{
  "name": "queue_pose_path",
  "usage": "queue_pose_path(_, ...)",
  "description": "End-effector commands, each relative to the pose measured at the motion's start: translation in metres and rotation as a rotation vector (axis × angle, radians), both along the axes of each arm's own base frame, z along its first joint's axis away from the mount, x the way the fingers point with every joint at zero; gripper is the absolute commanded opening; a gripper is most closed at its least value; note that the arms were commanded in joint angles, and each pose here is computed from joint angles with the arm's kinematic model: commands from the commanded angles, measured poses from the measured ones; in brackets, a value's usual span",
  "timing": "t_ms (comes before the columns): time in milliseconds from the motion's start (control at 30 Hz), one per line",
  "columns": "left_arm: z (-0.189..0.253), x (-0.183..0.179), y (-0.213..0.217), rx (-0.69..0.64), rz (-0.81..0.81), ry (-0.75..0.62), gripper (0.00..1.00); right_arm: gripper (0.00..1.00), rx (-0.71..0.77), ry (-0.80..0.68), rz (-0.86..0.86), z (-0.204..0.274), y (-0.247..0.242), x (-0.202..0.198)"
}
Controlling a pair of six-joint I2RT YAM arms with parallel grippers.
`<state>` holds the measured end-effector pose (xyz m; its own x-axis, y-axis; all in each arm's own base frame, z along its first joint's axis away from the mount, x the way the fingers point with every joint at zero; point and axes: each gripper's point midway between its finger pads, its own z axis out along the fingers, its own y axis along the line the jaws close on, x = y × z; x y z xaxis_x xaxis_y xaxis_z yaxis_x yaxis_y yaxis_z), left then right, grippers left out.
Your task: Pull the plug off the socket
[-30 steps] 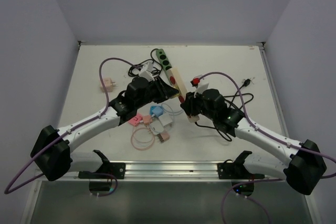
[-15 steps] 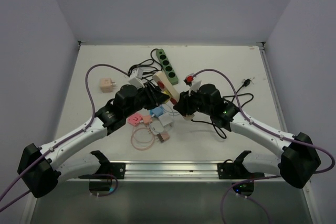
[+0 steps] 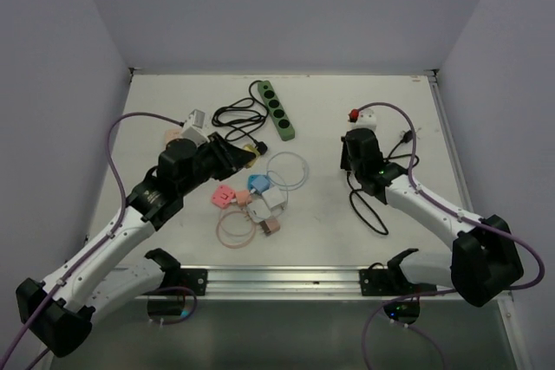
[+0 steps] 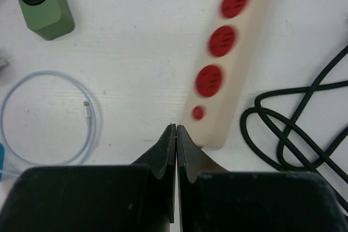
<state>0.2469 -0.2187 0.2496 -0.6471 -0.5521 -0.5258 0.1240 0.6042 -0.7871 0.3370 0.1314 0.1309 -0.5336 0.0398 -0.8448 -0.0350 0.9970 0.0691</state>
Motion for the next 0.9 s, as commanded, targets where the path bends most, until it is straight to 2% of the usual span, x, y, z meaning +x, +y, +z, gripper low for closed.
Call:
queue_pose_path(0, 0.003, -0.003, -0.013, -0.035, -0.067, 0.022, 0.00, 0.00, -0.057, -0.057, -0.141, 0.012, -0.022, 0.003)
queue_pose_path(200, -0.028, 0.002, -0.012, 0.051, -0.084, 0.039, 0.00, 0.00, -0.003, -0.107, -0.096, 0.034, -0.015, 0.000)
queue_pose_path(333, -0.059, 0.006, -0.010, 0.134, -0.102, 0.063, 0.00, 0.00, -0.006, -0.096, -0.129, 0.039, -0.024, 0.002)
queue_pose_path(500, -0.094, 0.014, -0.005, 0.214, -0.100, 0.106, 0.05, 0.00, 0.032, -0.075, -0.231, 0.037, -0.043, 0.006)
queue_pose_path(667, -0.125, 0.021, -0.004, 0.274, -0.118, 0.150, 0.12, 0.01, 0.139, -0.028, -0.214, 0.026, -0.045, 0.009)
queue_pose_path(767, -0.140, 0.025, -0.001, 0.303, -0.115, 0.171, 0.18, 0.17, 0.232, -0.011, -0.177, 0.027, -0.037, 0.008)
queue_pose_path(800, -0.146, 0.026, 0.001, 0.318, -0.113, 0.181, 0.21, 0.25, 0.261, -0.004, -0.170, 0.029, -0.034, 0.008)
queue_pose_path(867, -0.152, 0.028, 0.004, 0.333, -0.106, 0.190, 0.28, 0.34, 0.321, 0.013, -0.122, 0.033, -0.025, 0.005)
